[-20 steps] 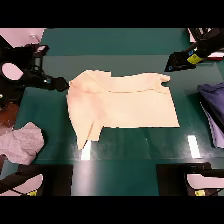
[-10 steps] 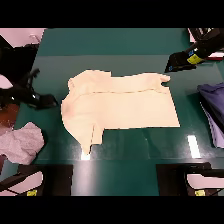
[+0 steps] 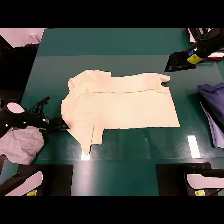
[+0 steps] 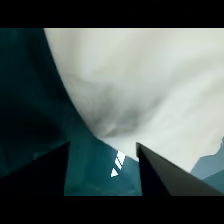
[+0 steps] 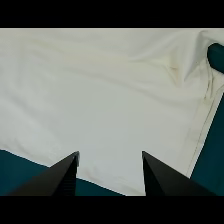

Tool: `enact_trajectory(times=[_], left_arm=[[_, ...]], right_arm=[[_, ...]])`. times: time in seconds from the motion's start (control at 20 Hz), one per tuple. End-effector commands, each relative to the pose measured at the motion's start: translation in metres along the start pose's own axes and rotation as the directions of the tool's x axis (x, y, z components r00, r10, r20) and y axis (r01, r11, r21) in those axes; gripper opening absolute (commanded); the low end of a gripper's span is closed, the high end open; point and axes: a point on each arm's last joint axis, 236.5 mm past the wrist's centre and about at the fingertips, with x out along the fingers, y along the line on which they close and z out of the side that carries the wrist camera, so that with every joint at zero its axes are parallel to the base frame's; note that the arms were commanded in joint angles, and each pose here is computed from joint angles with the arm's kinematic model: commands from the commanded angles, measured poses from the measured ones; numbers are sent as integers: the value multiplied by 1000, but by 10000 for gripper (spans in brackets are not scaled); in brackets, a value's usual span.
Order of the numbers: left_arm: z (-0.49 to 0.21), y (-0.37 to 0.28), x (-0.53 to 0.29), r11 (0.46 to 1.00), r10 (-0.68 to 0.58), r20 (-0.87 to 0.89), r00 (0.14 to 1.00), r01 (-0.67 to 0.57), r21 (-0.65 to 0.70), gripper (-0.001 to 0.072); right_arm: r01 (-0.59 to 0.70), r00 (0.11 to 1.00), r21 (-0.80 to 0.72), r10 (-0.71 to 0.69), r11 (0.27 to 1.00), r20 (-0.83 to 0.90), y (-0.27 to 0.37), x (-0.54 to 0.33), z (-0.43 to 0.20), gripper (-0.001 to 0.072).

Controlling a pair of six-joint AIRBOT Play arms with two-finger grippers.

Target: Fold the shirts.

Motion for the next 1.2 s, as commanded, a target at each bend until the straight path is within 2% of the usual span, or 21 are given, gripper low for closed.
enact_trajectory(times=[0.0,0.25,0.3,0.35,0.4,0.45,0.5,0.7,0.9,1.15], left_arm=[[2,-5,8,999,-43,54,998,44,-28,498],[22,-6,7,997,-47,137,989,54,-47,495],[24,-8,7,997,-47,147,988,54,-46,402],[25,-12,10,998,-45,150,988,49,-25,226],[25,-18,14,999,-47,151,987,48,-3,215],[23,-27,18,998,-53,145,988,50,26,156],[20,-34,22,997,-55,136,989,46,66,23],[31,-53,4,983,-47,126,991,24,182,24],[60,-76,-52,934,12,155,988,-66,351,24],[77,-98,-76,920,-20,211,977,-65,388,25]], right_arm=[[-1,1000,-1,1,1000,4,0,0,1,446],[-2,1000,-1,2,1000,0,1,0,0,446],[-2,1000,-1,2,1000,0,1,0,0,447],[-3,1000,-1,3,1000,-1,1,0,0,446],[-3,1000,-1,3,1000,-6,1,0,-2,446],[-3,1000,-1,3,1000,-17,1,0,-4,446],[-2,999,0,2,1000,-32,1,0,-8,446],[11,992,50,-5,999,-128,-18,-1,-36,446],[45,976,205,1,978,-219,-65,28,-106,444],[100,962,451,28,887,-270,-123,83,-218,442]])
